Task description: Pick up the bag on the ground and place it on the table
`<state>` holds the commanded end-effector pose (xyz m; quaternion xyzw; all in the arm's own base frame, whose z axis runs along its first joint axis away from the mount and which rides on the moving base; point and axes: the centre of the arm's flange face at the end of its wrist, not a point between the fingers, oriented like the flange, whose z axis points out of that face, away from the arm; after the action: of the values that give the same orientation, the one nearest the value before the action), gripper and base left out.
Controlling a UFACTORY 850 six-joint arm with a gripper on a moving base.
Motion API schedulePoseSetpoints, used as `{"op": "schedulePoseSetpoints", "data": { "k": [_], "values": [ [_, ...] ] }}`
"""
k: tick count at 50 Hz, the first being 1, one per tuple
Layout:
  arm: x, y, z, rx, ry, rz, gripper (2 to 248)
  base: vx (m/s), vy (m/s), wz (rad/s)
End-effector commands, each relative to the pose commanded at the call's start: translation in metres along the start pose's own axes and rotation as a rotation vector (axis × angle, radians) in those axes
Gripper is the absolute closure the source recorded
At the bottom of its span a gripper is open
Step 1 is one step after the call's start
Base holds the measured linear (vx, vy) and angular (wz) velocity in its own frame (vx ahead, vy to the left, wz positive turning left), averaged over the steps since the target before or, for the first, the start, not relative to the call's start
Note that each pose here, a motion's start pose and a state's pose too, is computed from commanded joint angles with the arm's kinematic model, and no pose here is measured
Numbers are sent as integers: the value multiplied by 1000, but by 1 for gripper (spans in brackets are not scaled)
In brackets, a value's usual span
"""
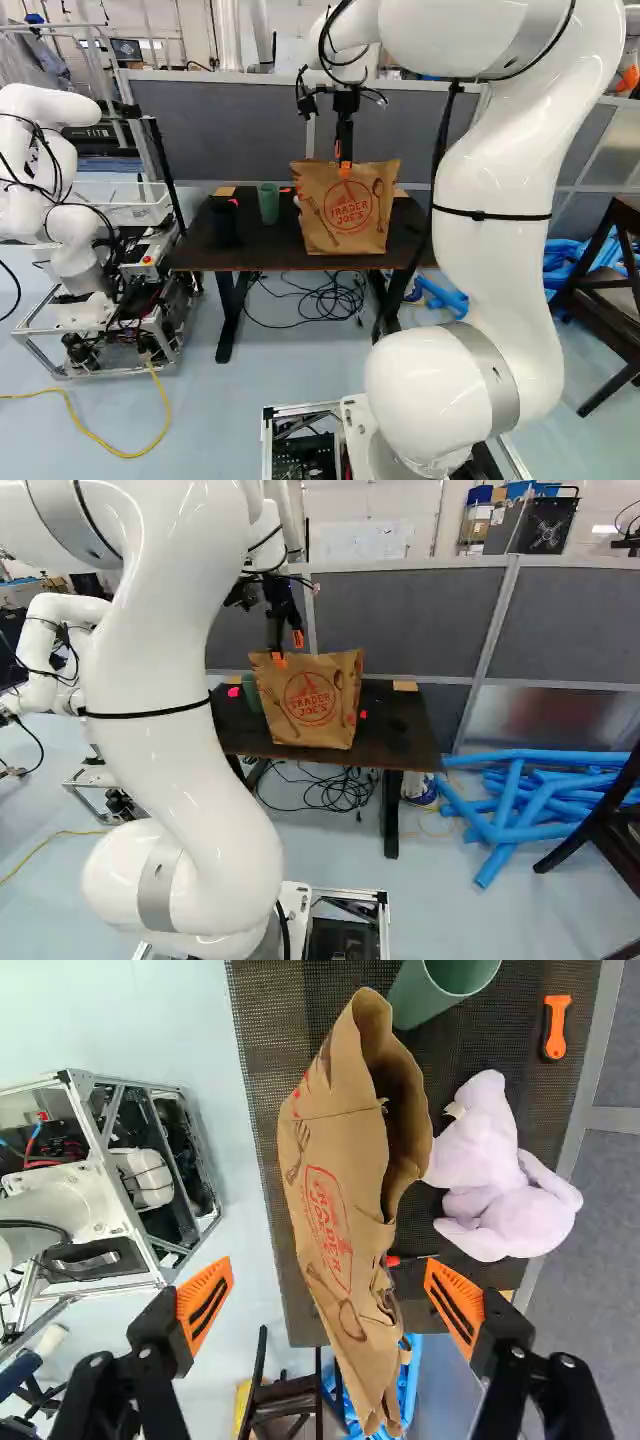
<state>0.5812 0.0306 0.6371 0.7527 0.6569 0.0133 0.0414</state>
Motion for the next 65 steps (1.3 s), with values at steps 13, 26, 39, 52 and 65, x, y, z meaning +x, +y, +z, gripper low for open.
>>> {"op": "schedulePoseSetpoints", "data": {
  "k": [13,26,39,52,65],
  "values": [
    [-3,-6,-20,12,-3,3,3,0,0,0],
    [-6,-13,-41,39,-10,5,3,0,0,0],
    [-9,-24,-62,66,-17,8,3,0,0,0],
    [-10,-26,-65,69,-18,8,3,0,0,0],
    [-10,-26,-65,69,-18,8,3,-6,2,-13]
  ]
}}
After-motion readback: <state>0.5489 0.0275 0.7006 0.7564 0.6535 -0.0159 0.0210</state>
